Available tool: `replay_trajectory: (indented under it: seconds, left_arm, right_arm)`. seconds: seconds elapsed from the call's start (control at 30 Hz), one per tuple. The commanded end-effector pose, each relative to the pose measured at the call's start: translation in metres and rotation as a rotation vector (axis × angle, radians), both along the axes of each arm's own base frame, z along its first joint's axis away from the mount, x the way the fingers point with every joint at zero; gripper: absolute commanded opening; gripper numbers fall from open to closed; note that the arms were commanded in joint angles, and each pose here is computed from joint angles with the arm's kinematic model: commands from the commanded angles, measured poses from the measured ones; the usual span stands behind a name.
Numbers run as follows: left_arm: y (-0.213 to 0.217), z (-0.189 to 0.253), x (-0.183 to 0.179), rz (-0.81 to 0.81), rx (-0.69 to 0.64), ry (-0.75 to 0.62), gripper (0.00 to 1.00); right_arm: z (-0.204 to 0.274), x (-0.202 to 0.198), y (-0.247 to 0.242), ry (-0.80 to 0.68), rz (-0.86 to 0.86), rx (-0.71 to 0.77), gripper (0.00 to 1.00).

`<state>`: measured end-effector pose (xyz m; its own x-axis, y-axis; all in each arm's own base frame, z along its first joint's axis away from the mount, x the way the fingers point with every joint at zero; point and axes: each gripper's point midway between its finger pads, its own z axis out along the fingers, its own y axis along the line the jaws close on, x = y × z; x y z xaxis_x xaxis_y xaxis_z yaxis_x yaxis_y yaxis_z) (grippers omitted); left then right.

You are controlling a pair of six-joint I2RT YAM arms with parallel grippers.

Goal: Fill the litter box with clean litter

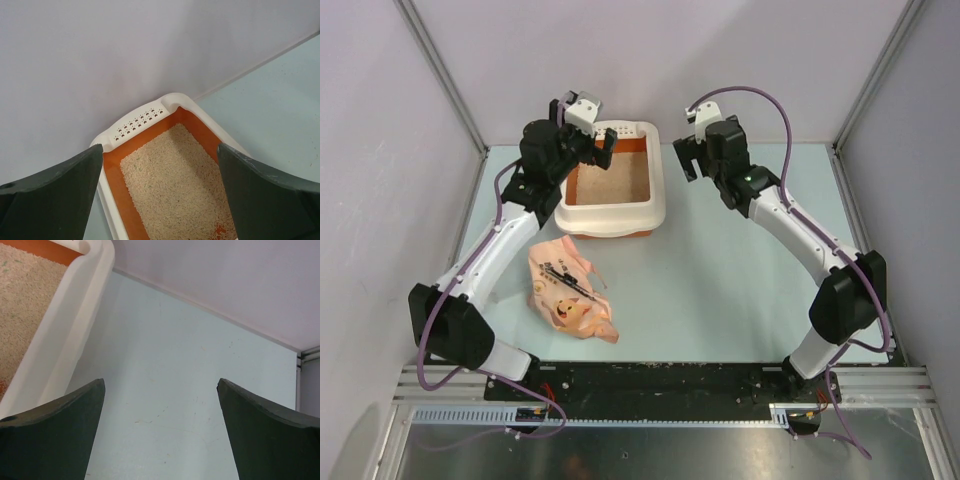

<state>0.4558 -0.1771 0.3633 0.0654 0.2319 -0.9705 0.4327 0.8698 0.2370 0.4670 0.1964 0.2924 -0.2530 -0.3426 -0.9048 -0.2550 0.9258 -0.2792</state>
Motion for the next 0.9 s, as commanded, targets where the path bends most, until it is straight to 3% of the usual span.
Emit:
replay_trajectory:
  seconds: [0.0,0.07,0.1,0.2,0.3,0.43,0.47,0.53,0.63,0.67,0.77,0.87]
  left_arm:
    - [0.001,0.043,-0.007,-0.011,-0.006,-0.108,1.0]
    - [0.01,0.049,-0.011,0.028,0.002,-0.113,1.0]
    - [0.017,0.048,-0.011,0.057,0.015,-0.108,1.0]
    - [0.057,0.046,-0.013,0.199,0.052,-0.085,1.0]
    - [0.118,0.036,-0.01,0.357,0.029,-0.043,1.0]
    - [0.222,0.005,-0.01,0.633,-0.094,0.102,0.94]
    - [0.233,-0.002,-0.011,0.651,-0.105,0.122,0.85]
    - [0.254,-0.031,-0.012,0.693,-0.105,0.194,0.77]
    - [0.255,-0.081,-0.008,0.665,-0.087,0.326,0.61]
    - [0.253,-0.095,-0.006,0.655,-0.081,0.362,0.49]
    - [0.243,-0.138,0.0,0.605,-0.087,0.475,0.31]
    - [0.239,-0.173,0.007,0.596,-0.121,0.561,0.29]
  right_arm:
    - [0.016,0.001,-0.007,-0.038,-0.029,0.006,1.0]
    - [0.012,-0.003,-0.005,-0.029,0.027,-0.049,1.0]
    - [0.002,-0.01,-0.007,0.013,0.097,-0.155,1.0]
    - [-0.008,-0.02,-0.009,0.069,0.18,-0.172,1.0]
    - [-0.016,-0.022,-0.022,0.125,0.16,-0.131,1.0]
    - [-0.025,-0.025,-0.033,0.179,0.13,-0.11,1.0]
    - [-0.027,-0.027,-0.032,0.191,0.131,-0.097,1.0]
    - [-0.033,-0.03,-0.032,0.214,0.14,-0.083,0.99]
    - [-0.041,-0.034,-0.03,0.245,0.15,-0.06,0.97]
    - [-0.043,-0.034,-0.028,0.251,0.154,-0.056,0.97]
    - [-0.044,-0.034,-0.027,0.256,0.159,-0.045,0.96]
    - [-0.045,-0.035,-0.031,0.259,0.155,-0.051,0.96]
